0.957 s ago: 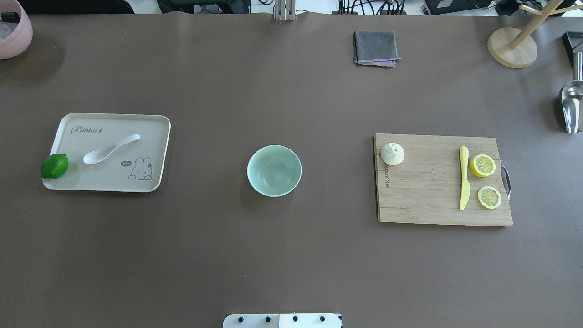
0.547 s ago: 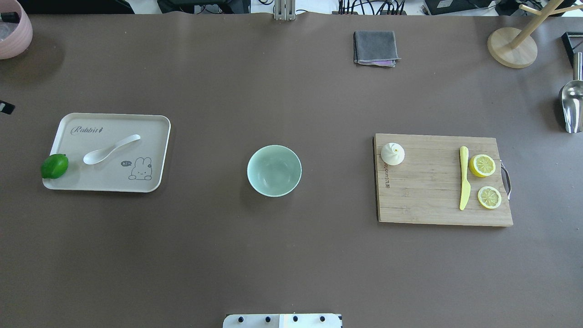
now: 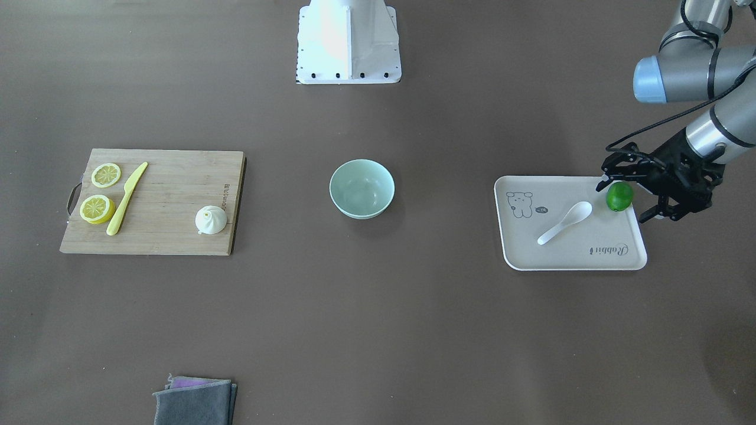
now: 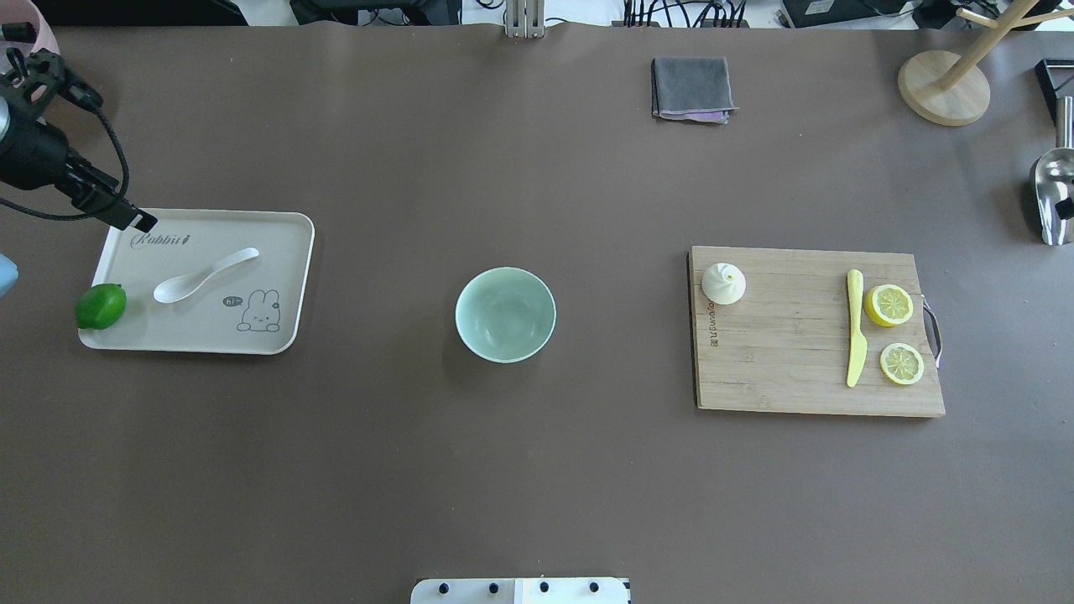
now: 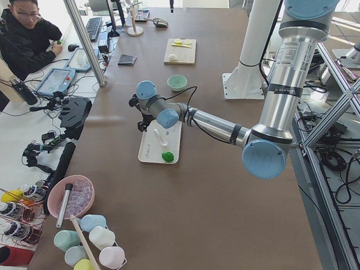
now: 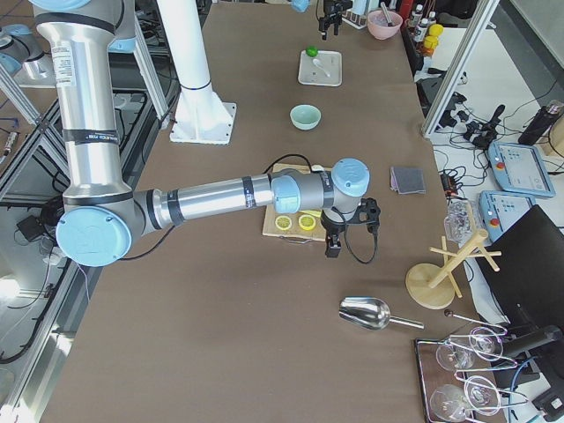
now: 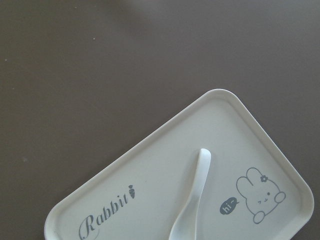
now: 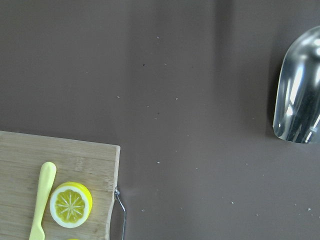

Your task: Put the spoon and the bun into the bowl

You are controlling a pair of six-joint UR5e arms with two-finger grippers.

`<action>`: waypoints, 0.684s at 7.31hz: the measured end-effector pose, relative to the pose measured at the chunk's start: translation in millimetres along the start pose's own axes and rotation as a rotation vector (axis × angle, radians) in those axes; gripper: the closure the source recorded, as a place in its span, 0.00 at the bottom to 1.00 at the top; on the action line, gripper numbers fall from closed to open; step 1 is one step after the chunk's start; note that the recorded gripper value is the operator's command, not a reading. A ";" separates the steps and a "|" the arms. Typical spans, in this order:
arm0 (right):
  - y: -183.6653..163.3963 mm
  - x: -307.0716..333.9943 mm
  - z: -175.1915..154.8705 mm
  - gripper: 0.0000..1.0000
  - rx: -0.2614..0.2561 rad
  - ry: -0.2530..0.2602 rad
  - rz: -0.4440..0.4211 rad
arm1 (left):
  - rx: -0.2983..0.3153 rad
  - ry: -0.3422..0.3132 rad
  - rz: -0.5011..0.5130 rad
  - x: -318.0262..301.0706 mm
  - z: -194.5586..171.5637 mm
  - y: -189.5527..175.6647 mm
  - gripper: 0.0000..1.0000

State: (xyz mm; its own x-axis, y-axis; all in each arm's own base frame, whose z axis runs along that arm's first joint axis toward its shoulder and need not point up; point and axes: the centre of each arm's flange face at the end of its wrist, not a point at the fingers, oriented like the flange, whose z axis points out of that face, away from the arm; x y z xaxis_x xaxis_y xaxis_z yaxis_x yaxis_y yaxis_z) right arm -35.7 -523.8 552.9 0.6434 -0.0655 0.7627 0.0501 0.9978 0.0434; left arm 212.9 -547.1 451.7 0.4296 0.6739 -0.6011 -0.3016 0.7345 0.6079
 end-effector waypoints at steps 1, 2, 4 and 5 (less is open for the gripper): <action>-1.1 -9.9 6.2 0.00 0.007 -0.013 -0.012 | -0.001 0.023 0.040 10.2 20.7 -6.8 0.02; -4.1 -25.5 14.5 0.00 0.001 -0.022 -0.019 | -0.007 0.042 0.069 15.9 42.7 -14.8 0.03; -11.4 -62.6 28.6 0.00 -0.005 -0.039 -0.066 | -0.023 0.048 0.089 17.7 71.2 -18.7 0.04; -12.6 -82.2 39.0 0.00 -0.004 -0.051 -0.082 | -0.034 0.037 0.091 18.4 81.9 -16.8 0.04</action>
State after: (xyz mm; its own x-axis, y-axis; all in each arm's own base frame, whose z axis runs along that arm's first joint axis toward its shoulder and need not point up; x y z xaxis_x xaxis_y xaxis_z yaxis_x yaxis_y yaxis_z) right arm -119.0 -530.6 514.8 0.5974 -0.1466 0.7885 0.1045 0.9890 0.1047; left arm 295.5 -553.7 472.9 0.3675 0.7403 -0.5630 -0.3670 0.6716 0.6436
